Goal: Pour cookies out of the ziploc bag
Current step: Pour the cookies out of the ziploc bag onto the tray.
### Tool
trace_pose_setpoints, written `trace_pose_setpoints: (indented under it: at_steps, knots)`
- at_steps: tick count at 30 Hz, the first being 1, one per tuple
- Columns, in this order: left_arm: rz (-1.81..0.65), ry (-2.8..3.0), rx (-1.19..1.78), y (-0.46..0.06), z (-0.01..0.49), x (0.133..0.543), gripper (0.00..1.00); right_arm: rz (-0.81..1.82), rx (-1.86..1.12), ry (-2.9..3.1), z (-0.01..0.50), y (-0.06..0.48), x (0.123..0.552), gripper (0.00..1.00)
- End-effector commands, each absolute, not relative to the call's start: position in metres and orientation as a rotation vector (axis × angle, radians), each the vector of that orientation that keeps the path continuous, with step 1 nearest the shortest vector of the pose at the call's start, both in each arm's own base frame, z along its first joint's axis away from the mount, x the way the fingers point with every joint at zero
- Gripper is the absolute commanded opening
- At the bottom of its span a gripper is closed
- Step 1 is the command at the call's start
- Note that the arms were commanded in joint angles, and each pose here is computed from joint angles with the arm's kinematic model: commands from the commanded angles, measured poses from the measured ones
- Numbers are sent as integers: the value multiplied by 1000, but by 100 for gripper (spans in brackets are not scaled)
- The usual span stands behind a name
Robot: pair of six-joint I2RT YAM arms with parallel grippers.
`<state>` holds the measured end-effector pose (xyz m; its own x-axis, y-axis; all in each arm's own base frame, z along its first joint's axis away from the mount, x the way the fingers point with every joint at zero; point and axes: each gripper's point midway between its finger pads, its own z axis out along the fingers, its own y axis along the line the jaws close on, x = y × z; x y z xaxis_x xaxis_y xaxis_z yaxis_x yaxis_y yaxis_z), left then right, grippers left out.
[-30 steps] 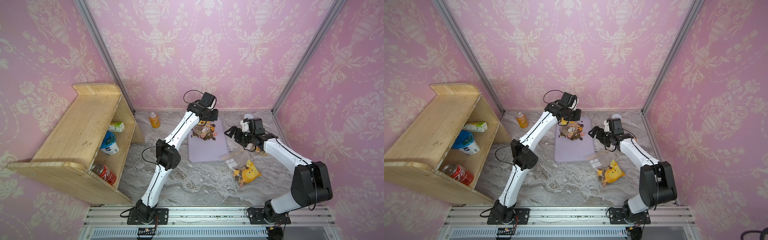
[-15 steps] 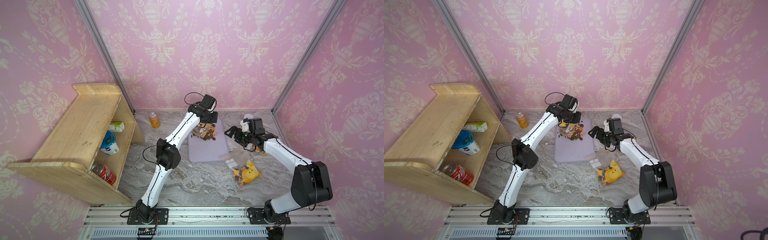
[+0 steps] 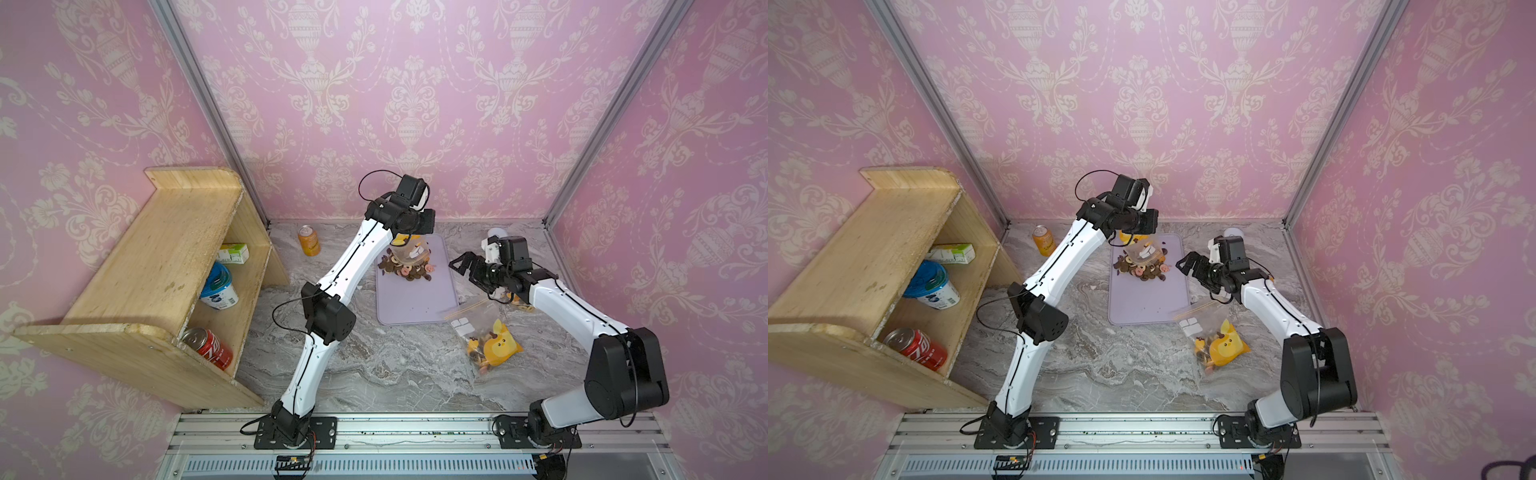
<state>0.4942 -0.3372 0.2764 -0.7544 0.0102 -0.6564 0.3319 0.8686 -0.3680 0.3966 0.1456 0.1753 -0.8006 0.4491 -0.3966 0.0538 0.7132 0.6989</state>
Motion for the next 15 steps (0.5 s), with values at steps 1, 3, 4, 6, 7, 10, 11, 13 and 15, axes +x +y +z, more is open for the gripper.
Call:
trace_pose_setpoints:
  at_steps: [1, 3, 4, 6, 7, 10, 11, 13, 15]
  knots:
    - [-646, 2339, 234, -335, 294, 489, 0, 983, 363, 2302, 194, 147, 396, 100]
    - [-648, 2357, 232, -337, 285, 490, 0, 977, 363, 2306, 194, 147, 394, 100]
    - [-646, 2369, 234, -339, 279, 491, 0, 974, 362, 2307, 194, 146, 394, 100]
    - [-635, 2386, 242, -343, 268, 492, 0, 968, 360, 2312, 193, 146, 393, 100]
    - [-625, 2397, 248, -345, 262, 492, 0, 967, 360, 2314, 193, 146, 392, 100]
    - [-611, 2428, 261, -350, 242, 494, 0, 963, 357, 2322, 191, 145, 391, 100]
    - [-611, 2443, 264, -352, 235, 494, 0, 964, 356, 2324, 191, 145, 390, 100]
    - [-609, 2462, 270, -355, 224, 495, 0, 963, 355, 2324, 191, 145, 389, 100]
    - [-599, 2481, 274, -356, 215, 495, 0, 962, 355, 2324, 192, 144, 387, 100]
